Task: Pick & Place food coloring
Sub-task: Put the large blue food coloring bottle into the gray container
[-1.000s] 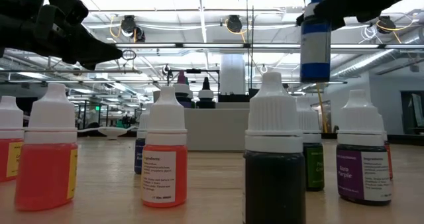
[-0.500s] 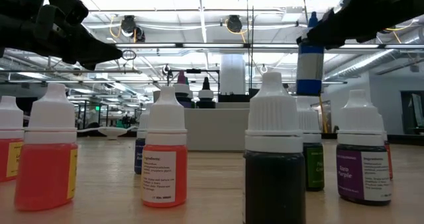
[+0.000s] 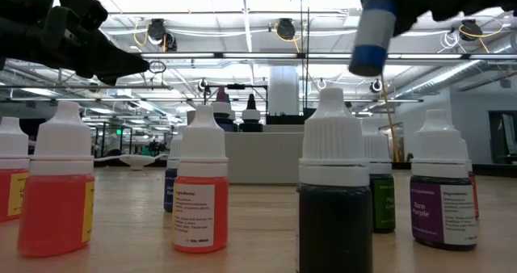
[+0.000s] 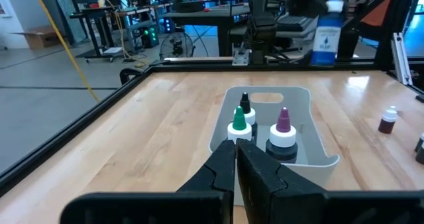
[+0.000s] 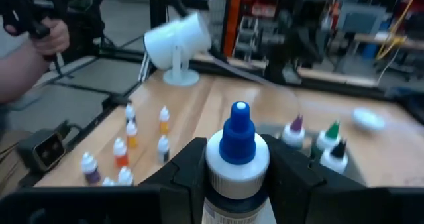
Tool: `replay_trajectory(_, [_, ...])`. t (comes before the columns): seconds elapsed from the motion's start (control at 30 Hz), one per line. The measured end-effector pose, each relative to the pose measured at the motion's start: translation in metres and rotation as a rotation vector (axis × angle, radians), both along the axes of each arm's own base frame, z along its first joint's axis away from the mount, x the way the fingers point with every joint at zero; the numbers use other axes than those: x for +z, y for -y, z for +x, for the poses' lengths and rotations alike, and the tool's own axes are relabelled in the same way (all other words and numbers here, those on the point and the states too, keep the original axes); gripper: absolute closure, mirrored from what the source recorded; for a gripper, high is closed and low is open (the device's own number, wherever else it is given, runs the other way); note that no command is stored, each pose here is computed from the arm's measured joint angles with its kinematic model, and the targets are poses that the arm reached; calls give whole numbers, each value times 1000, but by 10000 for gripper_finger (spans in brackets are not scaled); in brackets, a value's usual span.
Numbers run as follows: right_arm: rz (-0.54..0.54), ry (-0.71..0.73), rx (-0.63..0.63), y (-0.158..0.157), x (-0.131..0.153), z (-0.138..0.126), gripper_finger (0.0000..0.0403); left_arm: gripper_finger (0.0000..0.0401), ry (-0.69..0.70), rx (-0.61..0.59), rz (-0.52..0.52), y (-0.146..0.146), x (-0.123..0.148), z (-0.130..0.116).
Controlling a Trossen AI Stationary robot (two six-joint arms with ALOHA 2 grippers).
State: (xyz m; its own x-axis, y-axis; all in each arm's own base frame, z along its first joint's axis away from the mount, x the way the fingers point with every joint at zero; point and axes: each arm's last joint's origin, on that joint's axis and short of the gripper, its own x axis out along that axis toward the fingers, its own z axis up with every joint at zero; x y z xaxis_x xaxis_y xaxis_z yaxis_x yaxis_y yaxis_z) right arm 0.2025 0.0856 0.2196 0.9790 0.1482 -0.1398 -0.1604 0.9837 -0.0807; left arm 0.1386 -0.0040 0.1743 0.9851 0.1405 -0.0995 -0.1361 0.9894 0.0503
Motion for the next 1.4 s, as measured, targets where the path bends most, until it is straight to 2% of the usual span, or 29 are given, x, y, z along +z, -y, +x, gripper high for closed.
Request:
replay_trajectory(0.27, [-56, -8, -73, 0, 13, 51, 292, 380, 1, 35, 4, -1, 0, 0])
replay_trajectory(0.47, [-65, -96, -154, 9, -4, 98, 287, 380, 1, 34, 3, -1, 0, 0])
replay_trajectory(0.63, [-28, -130, -218, 21, -14, 124, 293, 380, -2, 34, 2, -1, 0, 0])
replay_trajectory(0.9, [42, -209, -194, 36, -40, 141, 287, 380, 0, 32, 1, -1, 0, 0])
replay_trajectory(1.23, [43, -254, -231, 46, -62, 148, 285, 380, 2, 31, 0, -1, 0, 0])
replay_trajectory(1.4, [49, -230, -237, 47, -69, 152, 292, 380, 1, 32, 1, -1, 0, 0])
